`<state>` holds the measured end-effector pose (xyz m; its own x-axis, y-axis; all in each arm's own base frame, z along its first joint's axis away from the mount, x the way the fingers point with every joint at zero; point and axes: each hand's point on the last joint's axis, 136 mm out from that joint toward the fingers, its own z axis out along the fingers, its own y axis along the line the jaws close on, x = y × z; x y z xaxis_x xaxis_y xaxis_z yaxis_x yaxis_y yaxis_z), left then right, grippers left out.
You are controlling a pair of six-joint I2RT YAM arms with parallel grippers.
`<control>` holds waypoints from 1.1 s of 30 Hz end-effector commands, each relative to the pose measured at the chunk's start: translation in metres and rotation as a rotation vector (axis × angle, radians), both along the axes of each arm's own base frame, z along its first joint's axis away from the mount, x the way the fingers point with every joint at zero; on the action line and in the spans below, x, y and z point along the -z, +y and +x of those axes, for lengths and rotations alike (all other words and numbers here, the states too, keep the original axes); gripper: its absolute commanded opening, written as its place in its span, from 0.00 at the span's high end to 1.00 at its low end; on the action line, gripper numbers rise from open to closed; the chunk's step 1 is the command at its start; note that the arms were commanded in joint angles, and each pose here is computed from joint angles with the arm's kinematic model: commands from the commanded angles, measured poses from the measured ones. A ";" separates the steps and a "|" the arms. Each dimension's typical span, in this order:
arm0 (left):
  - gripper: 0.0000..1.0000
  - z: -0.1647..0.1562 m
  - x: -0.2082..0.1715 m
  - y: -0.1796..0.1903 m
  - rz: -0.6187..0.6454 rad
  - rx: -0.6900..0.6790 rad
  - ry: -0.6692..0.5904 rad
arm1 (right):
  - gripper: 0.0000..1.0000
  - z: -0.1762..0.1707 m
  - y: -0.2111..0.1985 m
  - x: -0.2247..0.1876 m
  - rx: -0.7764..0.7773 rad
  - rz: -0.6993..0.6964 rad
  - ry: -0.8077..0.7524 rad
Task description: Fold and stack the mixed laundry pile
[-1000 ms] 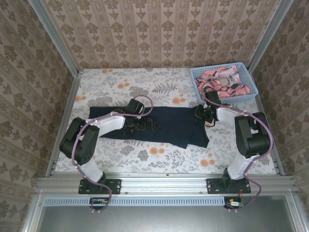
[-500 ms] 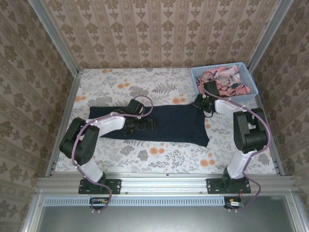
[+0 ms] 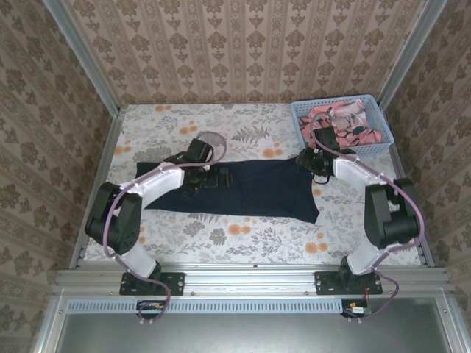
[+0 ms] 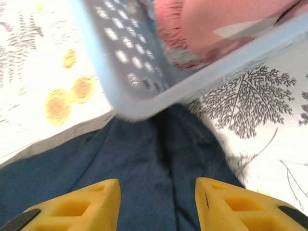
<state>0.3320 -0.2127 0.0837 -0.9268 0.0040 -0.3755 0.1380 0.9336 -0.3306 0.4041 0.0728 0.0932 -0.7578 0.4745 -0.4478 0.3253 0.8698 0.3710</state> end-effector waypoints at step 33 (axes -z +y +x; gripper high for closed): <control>0.30 -0.081 0.026 -0.022 -0.139 -0.053 0.262 | 0.58 0.167 0.152 0.057 -0.195 0.005 0.036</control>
<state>0.2656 -0.2158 0.0354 -0.9768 0.0038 -0.2143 0.0876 0.9198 -0.3826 0.5669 0.2304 0.0365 -0.8225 0.3457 -0.4516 0.1805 0.9117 0.3691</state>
